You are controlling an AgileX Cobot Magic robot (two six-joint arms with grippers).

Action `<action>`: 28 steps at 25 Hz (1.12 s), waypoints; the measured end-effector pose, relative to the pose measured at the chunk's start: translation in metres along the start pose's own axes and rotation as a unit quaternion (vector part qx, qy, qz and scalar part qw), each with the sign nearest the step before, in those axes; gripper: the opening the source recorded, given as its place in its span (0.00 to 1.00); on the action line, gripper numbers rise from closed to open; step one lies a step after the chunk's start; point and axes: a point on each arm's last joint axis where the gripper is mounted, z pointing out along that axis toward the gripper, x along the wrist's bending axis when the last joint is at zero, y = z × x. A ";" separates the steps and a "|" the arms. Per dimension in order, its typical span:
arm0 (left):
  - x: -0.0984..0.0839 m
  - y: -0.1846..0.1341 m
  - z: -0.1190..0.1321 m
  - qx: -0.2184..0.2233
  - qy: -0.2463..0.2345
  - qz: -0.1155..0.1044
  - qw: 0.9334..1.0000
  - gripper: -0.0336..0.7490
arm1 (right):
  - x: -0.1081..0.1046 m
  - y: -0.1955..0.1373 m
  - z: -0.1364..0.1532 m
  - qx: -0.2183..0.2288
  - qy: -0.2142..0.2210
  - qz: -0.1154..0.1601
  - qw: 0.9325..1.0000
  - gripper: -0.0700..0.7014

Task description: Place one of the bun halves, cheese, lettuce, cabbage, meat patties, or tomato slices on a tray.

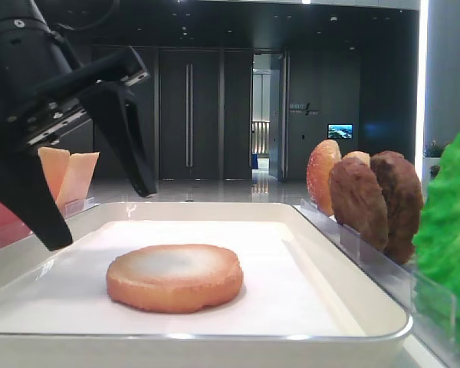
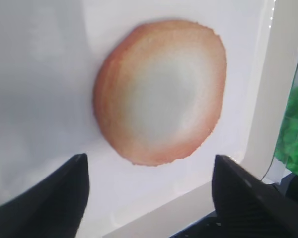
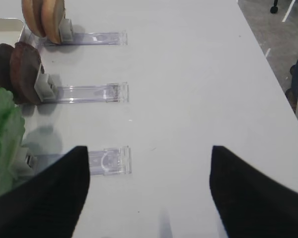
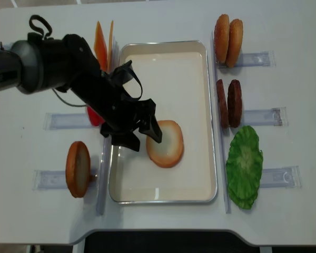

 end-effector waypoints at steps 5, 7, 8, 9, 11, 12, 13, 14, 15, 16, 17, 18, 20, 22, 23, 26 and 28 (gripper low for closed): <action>-0.004 -0.002 -0.017 -0.001 0.017 0.021 1.000 0.79 | 0.000 0.000 0.000 0.000 0.000 0.000 1.000 0.72; -0.008 -0.002 -0.027 0.002 0.027 0.026 0.999 0.79 | 0.000 0.000 0.000 0.000 0.000 0.000 1.000 0.72; -0.010 -0.001 -0.033 0.002 0.038 0.032 0.999 0.79 | 0.000 0.000 0.000 0.000 0.000 0.000 1.000 0.72; -0.011 -0.001 -0.039 0.005 0.052 0.037 0.998 0.79 | 0.000 0.000 0.000 0.000 0.000 0.000 1.000 0.72; -0.014 -0.002 -0.054 0.007 0.083 0.045 0.996 0.79 | 0.000 0.000 0.000 0.000 0.000 0.000 1.000 0.72; -0.015 -0.003 -0.062 0.008 0.101 0.049 0.994 0.79 | 0.000 0.000 0.000 0.000 0.000 0.000 1.000 0.72; -0.017 -0.004 -0.070 0.008 0.120 0.054 0.991 0.79 | 0.000 0.000 0.000 0.000 0.000 0.000 1.000 0.72; -0.019 -0.006 -0.076 0.012 0.137 0.057 0.989 0.79 | 0.000 0.000 0.000 0.000 0.000 0.000 1.000 0.72; -0.022 -0.007 -0.083 0.010 0.154 0.063 0.986 0.79 | 0.000 0.000 0.000 0.000 0.000 0.000 1.000 0.72; -0.025 -0.008 -0.089 0.005 0.170 0.068 0.983 0.79 | 0.000 0.000 0.000 0.000 0.000 0.000 1.000 0.72; -0.028 -0.009 -0.094 -0.004 0.182 0.075 0.980 0.79 | 0.000 0.000 0.000 0.000 0.000 0.000 1.000 0.72; -0.031 -0.011 -0.099 -0.014 0.188 0.083 0.979 0.79 | 0.000 0.000 0.000 0.000 0.000 0.000 1.000 0.72; -0.036 -0.015 -0.105 -0.023 0.194 0.091 0.977 0.79 | 0.000 0.000 0.000 0.000 0.000 0.000 1.000 0.72; -0.038 -0.017 -0.107 -0.026 0.193 0.092 0.977 0.79 | 0.000 0.000 0.000 0.000 0.000 0.000 1.000 0.72; -0.038 -0.017 -0.108 -0.026 0.192 0.091 0.977 0.79 | 0.000 0.000 0.000 0.000 0.000 0.000 1.000 0.72; -0.038 -0.017 -0.108 -0.026 0.194 0.091 0.976 0.78 | 0.000 0.000 0.000 0.000 0.000 0.000 1.000 0.72; -0.037 -0.017 -0.109 -0.029 0.201 0.094 0.975 0.77 | 0.000 0.000 0.000 0.000 0.000 0.000 1.000 0.72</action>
